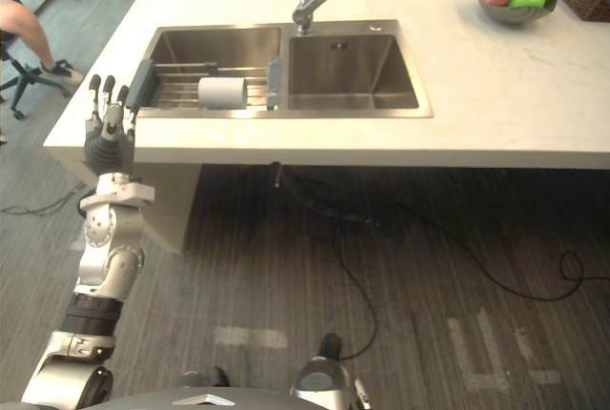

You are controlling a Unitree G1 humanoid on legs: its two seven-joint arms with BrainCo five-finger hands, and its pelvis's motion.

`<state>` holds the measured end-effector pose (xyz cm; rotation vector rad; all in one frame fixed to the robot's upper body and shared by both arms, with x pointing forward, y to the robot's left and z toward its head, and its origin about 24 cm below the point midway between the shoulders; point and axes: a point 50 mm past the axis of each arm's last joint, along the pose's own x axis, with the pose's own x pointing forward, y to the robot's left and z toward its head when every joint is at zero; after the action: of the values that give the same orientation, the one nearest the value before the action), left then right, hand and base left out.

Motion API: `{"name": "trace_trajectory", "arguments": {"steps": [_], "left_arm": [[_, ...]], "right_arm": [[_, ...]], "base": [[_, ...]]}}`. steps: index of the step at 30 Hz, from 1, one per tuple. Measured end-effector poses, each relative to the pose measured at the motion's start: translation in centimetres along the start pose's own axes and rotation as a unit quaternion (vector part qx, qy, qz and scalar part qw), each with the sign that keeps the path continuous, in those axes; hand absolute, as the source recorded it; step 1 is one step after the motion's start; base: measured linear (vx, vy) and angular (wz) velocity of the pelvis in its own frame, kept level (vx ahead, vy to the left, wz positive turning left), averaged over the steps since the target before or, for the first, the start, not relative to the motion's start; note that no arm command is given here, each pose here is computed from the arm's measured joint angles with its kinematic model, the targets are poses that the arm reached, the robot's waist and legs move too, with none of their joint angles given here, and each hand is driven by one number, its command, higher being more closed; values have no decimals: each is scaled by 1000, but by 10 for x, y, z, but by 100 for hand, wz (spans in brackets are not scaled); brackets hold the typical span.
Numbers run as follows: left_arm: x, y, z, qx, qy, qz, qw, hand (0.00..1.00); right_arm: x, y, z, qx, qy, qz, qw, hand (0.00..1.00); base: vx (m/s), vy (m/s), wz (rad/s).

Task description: Walk over to the sink, pick up the cup, carry it to the dishwasher, place the cup inside the dishwasher, then close the dishwasher door

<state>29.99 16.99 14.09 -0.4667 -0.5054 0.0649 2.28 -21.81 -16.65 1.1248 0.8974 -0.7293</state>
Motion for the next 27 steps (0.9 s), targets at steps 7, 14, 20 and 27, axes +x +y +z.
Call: {"name": "trace_trajectory", "arguments": {"steps": [7,14,20,27], "left_arm": [[-16,-18,-18,-28,58,-55,996,0],[-68,-37,-64,-158,224,-118,954,0],[-71,-46,-65,-245,230,-144,931,0],[-59,-48,-43,-261,178,-177,932,0]], "right_arm": [[2,8,7,-19,-21,11,1000,0],[4,17,16,-69,-17,32,997,0],[-3,-5,20,-115,17,-24,993,0],[0,2,40,-130,-4,-32,991,0]], "base": [[-18,6,-8],[61,-11,25],[222,-50,80],[214,204,-24]]}}
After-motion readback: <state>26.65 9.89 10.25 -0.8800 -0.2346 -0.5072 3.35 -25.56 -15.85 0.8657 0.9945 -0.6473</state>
